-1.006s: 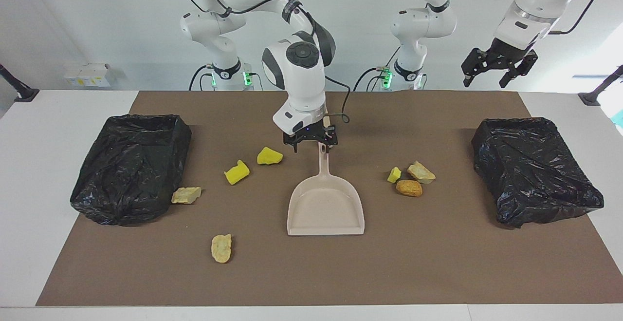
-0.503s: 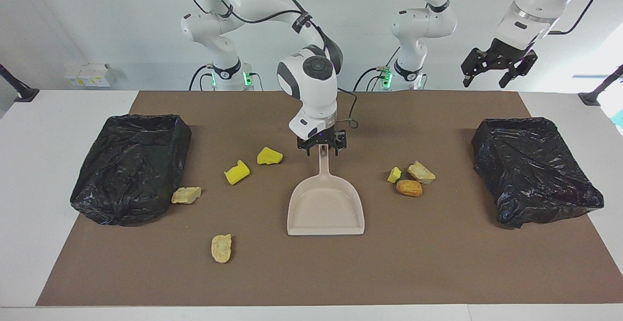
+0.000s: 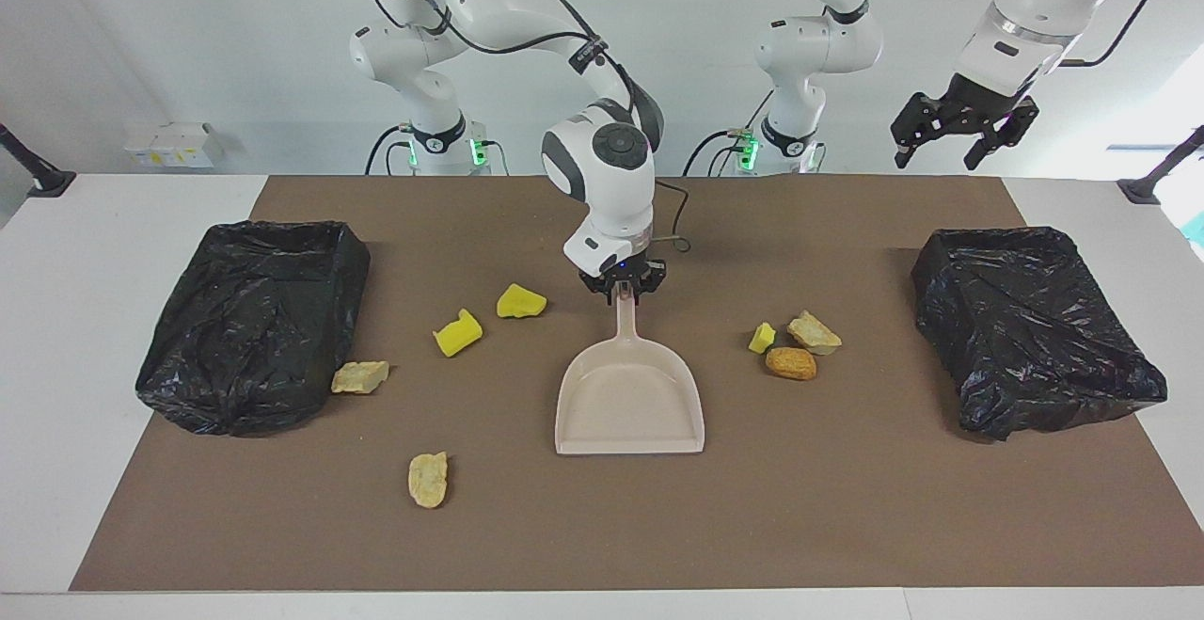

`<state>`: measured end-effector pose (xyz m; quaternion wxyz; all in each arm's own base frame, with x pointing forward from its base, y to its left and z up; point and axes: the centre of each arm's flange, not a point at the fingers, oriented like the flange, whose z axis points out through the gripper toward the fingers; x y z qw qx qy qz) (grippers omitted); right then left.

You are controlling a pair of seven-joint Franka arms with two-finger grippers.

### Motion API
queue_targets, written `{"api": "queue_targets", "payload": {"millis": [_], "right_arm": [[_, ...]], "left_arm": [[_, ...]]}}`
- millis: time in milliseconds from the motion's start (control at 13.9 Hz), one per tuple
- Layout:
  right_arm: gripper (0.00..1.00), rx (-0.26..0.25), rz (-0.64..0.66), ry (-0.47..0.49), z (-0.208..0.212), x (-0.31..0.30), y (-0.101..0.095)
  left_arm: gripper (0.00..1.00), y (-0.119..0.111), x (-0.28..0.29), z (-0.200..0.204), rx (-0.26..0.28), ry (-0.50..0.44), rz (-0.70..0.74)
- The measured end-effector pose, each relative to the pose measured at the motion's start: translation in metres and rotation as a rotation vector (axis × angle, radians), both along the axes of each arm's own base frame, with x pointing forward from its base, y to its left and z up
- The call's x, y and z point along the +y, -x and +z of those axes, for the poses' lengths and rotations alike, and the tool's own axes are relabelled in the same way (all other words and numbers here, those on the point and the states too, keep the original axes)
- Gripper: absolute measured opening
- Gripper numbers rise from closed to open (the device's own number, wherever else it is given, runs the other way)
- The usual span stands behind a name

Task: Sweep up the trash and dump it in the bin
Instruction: 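Reach the right gripper to the dustpan handle and grasp it, then drag the dustpan with the right gripper while the left gripper grasps the brush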

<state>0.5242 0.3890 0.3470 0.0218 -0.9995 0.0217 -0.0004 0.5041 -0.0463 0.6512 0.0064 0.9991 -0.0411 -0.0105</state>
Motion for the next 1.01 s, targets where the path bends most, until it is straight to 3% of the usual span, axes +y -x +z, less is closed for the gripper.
{"api": "queue_targets", "payload": {"millis": [288,647,862,1006], "right_arm": [[0.32,-0.021,0.020,-0.006,0.012,0.011,0.001],[0.32,-0.069,0.028,-0.025,0.054,-0.022,-0.023],[0.32,-0.037,0.170,0.007,0.075,-0.062,-0.032],[0.32,0.019,0.322,0.034,0.081,-0.095,-0.038]], "left_arm": [[1.00,0.004,-0.002,-0.006,0.015,-0.002,-0.005],[1.00,0.026,-0.026,-0.028,0.061,-0.012,-0.055],[1.00,0.056,-0.065,-0.053,0.084,-0.025,-0.094],[1.00,0.078,-0.105,-0.073,0.096,-0.042,-0.091]]}}
